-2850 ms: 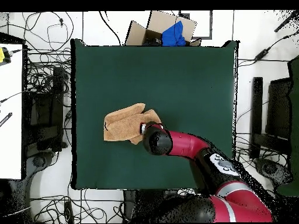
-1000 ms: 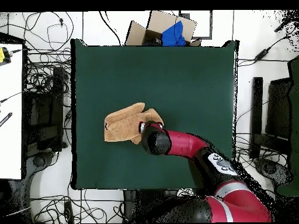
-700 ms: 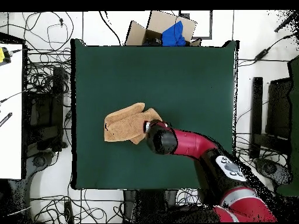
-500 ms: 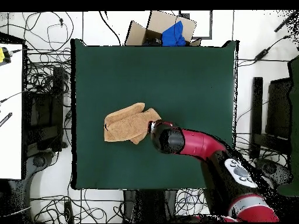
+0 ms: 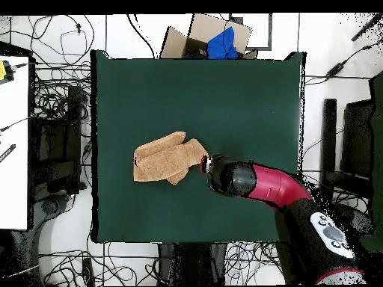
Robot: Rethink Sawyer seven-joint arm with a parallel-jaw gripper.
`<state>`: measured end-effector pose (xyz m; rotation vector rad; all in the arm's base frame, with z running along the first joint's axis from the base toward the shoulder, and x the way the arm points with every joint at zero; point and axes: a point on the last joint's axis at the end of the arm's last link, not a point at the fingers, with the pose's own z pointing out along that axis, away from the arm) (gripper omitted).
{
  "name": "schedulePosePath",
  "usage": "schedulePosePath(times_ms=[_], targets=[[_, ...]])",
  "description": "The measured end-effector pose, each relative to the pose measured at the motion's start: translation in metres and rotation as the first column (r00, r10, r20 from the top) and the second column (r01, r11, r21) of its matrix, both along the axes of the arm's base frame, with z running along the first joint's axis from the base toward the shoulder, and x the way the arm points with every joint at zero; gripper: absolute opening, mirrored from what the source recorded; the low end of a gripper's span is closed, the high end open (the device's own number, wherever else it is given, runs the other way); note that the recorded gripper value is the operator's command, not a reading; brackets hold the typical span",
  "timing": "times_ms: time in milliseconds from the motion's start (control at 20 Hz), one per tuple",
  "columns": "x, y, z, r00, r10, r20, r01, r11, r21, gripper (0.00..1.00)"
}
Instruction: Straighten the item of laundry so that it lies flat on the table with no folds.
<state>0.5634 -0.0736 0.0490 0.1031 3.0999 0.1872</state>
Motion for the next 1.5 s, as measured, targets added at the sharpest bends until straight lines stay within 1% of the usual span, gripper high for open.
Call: schedulePosePath(times_ms=[100, 250, 300, 600, 750, 900, 1100, 1500], targets=[[0.001, 0.000, 0.002, 1.000, 0.001, 0.003, -0.001, 1.000, -0.002, 0.00], [0.002, 0.008, 0.001, 1.000, 0.014, 0.004, -0.014, 1.000, -0.001, 0.00], [0.002, 0.011, 0.001, 1.000, 0.020, 0.005, -0.020, 1.000, 0.000, 1.00], [0.005, 0.019, -0.001, 0.999, 0.031, 0.023, -0.031, 1.000, -0.004, 1.00], [0.008, 0.024, -0.003, 0.998, 0.036, 0.047, -0.036, 0.999, -0.007, 1.00], [0.009, 0.032, -0.009, 0.997, 0.042, 0.060, -0.042, 0.999, -0.004, 1.00], [0.008, 0.039, -0.015, 0.997, 0.051, 0.062, -0.051, 0.999, 0.001, 1.00], [0.001, 0.052, -0.029, 0.997, 0.062, 0.044, -0.063, 0.998, 0.019, 1.00]])
